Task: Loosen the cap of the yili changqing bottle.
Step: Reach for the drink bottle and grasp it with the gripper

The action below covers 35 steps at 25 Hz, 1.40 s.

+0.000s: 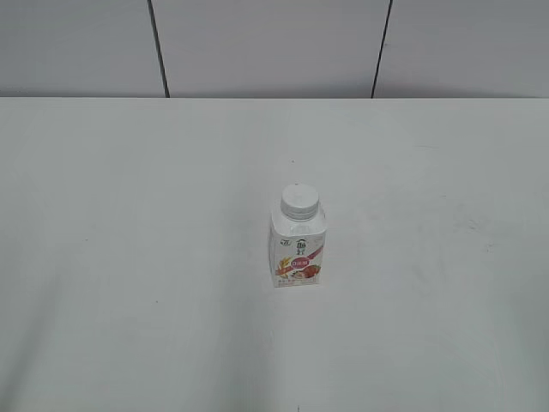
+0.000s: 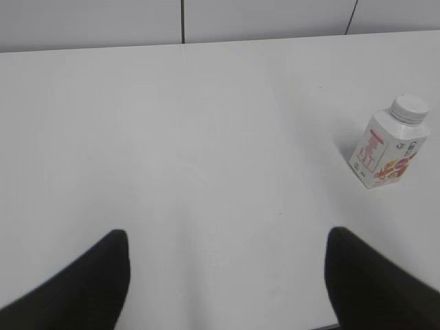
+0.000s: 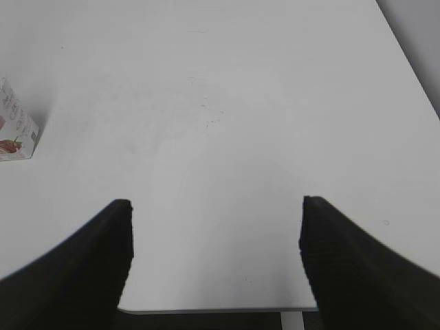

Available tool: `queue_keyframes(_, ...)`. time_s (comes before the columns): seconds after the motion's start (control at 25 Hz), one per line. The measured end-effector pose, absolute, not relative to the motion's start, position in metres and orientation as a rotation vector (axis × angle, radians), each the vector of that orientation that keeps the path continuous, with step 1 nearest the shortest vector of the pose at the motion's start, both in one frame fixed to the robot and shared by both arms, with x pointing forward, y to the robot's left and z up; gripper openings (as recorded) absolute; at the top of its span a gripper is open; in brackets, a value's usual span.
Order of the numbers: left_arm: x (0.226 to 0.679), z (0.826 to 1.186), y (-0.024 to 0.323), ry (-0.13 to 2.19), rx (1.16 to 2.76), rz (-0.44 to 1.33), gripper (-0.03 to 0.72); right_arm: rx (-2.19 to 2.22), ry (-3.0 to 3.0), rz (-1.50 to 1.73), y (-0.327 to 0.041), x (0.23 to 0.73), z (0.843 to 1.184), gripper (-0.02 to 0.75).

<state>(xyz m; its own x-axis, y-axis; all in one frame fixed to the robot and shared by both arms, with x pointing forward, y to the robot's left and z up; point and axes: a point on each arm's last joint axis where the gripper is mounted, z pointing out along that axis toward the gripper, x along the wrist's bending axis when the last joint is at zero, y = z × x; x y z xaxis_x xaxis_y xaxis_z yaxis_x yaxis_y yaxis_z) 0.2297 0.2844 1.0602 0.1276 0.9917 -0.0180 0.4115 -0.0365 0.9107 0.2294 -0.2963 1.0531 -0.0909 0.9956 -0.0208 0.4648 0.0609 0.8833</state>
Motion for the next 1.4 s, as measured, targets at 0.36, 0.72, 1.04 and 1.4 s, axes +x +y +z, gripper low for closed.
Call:
queue_keyframes(0.36,0.2297,1.0602,0.2844,1.406,1.58,0.886,0.533,1.483,1.645,0.969,-0.2963,0.2294,1.0531,0.592)
queue_keyframes(0.72,0.2297,1.0602,0.2844,1.406,1.58,0.886,0.533,1.483,1.645,0.969,-0.2963,0.2294,1.0531,0.592)
queue_keyframes(1.04,0.2297,1.0602,0.2844,1.406,1.58,0.886,0.533,1.483,1.645,0.969,-0.2963,0.2294,1.0531,0.592)
queue_keyframes(1.4,0.2297,1.0602,0.2844,1.405,1.579,0.885,0.533,1.483,1.645,0.969,-0.2963,0.2294,1.0531,0.592)
